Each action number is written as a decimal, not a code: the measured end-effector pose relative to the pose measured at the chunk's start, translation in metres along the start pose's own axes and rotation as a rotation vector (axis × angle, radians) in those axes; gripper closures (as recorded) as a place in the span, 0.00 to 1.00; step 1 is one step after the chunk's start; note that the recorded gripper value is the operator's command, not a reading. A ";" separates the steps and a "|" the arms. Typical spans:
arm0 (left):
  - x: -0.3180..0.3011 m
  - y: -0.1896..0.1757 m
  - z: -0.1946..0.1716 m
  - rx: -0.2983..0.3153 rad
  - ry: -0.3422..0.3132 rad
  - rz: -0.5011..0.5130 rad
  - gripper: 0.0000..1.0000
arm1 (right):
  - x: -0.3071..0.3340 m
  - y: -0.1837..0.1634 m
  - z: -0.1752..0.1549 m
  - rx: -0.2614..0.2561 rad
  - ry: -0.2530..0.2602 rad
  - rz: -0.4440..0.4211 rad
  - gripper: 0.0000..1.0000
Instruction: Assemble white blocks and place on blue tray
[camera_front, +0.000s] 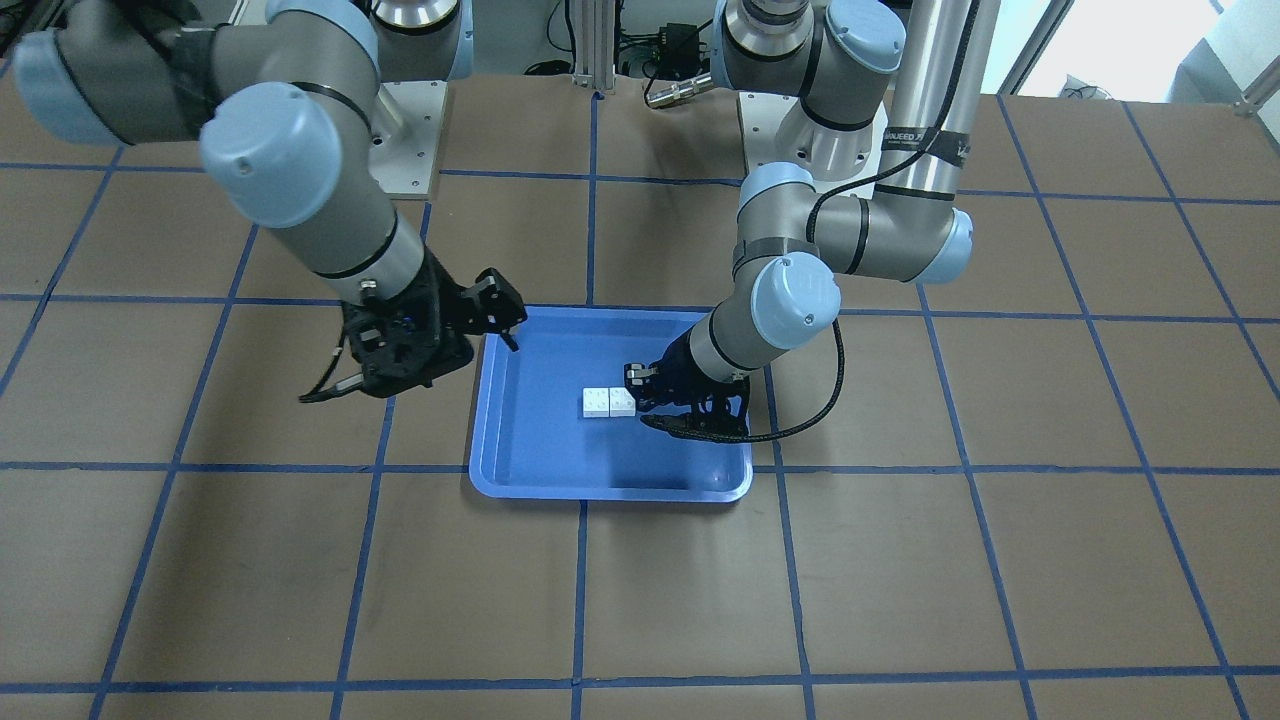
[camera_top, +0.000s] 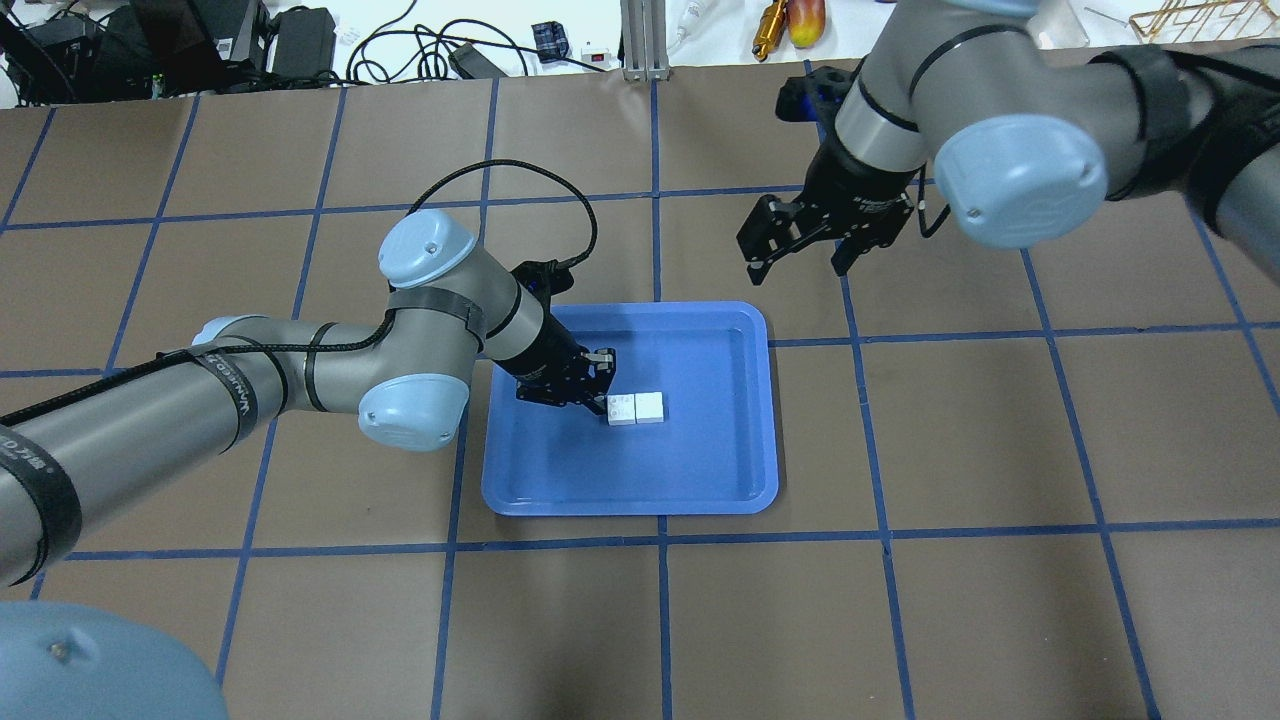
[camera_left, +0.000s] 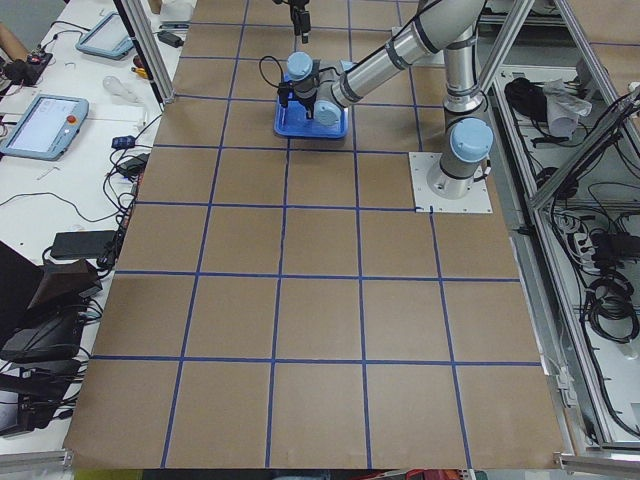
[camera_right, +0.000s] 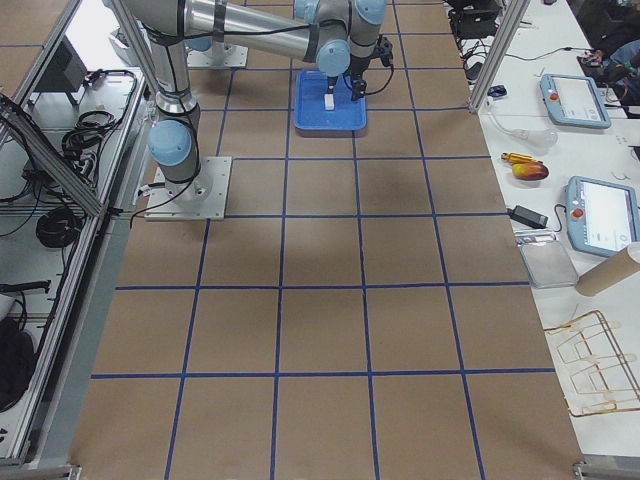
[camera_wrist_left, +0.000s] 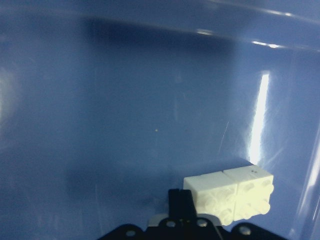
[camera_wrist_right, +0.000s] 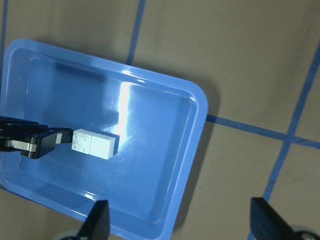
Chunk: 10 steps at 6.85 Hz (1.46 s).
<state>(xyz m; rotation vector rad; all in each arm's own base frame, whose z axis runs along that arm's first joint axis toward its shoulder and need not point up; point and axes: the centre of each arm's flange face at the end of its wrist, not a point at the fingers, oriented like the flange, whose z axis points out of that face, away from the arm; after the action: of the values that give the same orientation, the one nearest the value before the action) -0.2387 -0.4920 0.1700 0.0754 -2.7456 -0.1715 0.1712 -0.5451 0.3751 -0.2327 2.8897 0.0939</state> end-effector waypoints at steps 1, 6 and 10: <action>0.001 0.000 0.000 0.003 0.001 0.001 1.00 | 0.021 0.000 -0.016 -0.014 0.013 0.116 0.00; 0.009 0.002 -0.002 0.014 0.001 0.015 1.00 | 0.047 0.016 -0.052 0.016 0.210 0.322 0.00; 0.015 -0.041 -0.096 0.140 -0.099 0.018 0.94 | 0.030 0.053 -0.085 0.083 0.232 0.461 0.00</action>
<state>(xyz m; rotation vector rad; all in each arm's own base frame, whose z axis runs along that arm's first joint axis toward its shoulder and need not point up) -0.2146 -0.5441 0.2582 0.0816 -2.8536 0.0230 0.1137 -0.5047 0.4528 0.4709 3.1090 0.0276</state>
